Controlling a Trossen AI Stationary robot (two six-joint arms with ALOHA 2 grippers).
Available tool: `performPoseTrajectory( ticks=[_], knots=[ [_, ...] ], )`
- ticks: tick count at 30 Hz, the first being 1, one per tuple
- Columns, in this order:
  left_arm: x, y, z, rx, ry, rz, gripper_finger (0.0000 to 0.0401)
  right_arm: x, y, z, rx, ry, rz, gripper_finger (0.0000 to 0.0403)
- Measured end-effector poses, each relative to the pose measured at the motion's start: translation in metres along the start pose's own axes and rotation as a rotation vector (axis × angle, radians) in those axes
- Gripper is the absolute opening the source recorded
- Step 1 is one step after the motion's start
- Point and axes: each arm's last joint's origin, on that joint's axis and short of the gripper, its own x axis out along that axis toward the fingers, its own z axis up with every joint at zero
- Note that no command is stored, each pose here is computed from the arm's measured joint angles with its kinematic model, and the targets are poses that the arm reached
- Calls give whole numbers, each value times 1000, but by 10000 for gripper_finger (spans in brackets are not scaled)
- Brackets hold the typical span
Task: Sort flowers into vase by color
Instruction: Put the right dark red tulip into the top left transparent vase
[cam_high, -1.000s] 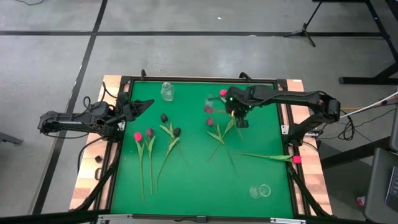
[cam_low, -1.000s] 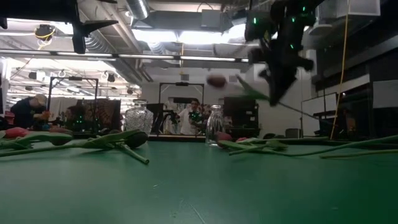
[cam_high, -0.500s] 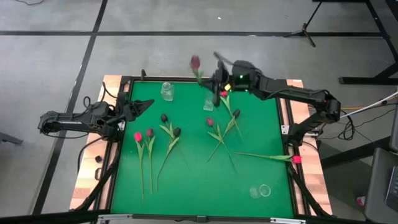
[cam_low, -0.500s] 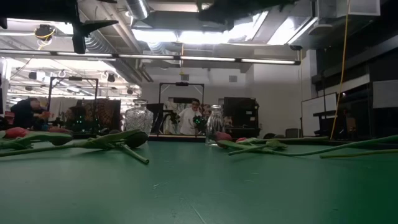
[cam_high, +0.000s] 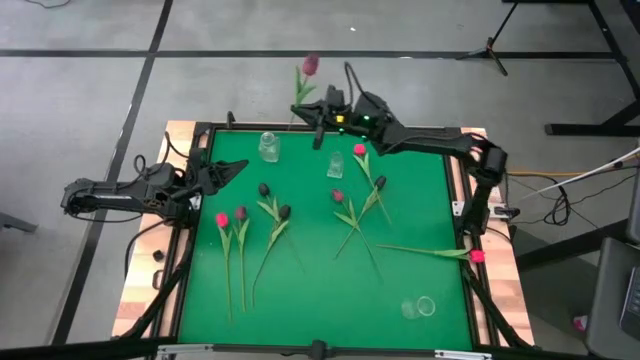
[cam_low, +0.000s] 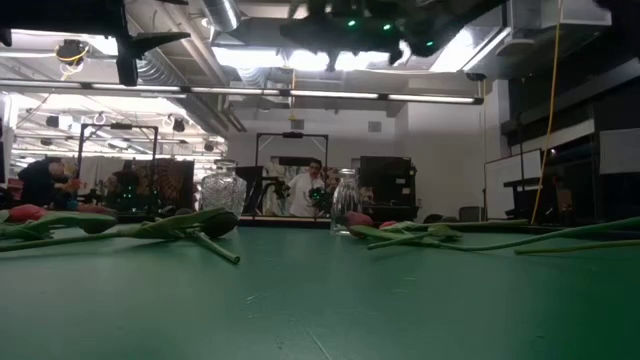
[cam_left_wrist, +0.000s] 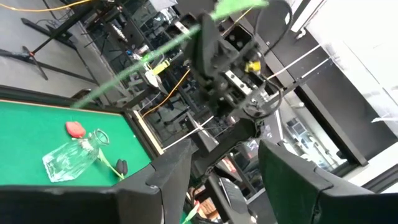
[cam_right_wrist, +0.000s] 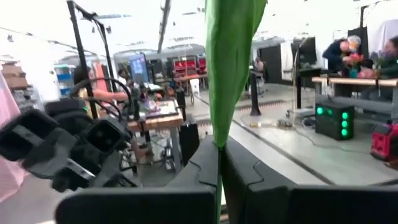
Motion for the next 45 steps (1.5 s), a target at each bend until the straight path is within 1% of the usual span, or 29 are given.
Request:
performPoseTrajectory(
  ticks=[4, 6, 8, 12, 15, 21, 29, 40, 42, 45],
  knots=[
    [0, 0, 0, 0, -1, 1, 183, 28, -6, 0, -5, -19, 46, 4],
    [0, 0, 0, 0, 0, 0, 183, 39, -10, -2, -9, 5, 39, 3],
    [0, 0, 0, 0, 0, 0, 183, 46, -16, -4, -10, 30, 44, 3],
    [0, 0, 0, 0, 0, 0, 183, 57, -24, -9, -28, 31, 71, 4],
    [0, 0, 0, 0, 0, 0, 183, 64, -28, -18, -36, 37, 68, 4],
    [0, 0, 0, 0, 0, 0, 183, 68, -38, -36, -50, 69, 51, 4],
    [0, 0, 0, 0, 1, 2, 183, 66, -51, -42, -118, 110, -6, 6],
    [0, 0, 0, 1, 3, 4, 183, 65, -53, -44, -115, 111, -8, 7],
    [0, 0, 0, 1, 3, 4, 183, 67, -52, -49, -112, 96, 0, 7],
    [0, 1, 0, 2, 4, 6, 183, 70, -54, -61, -60, 88, 7, 7]
  ],
)
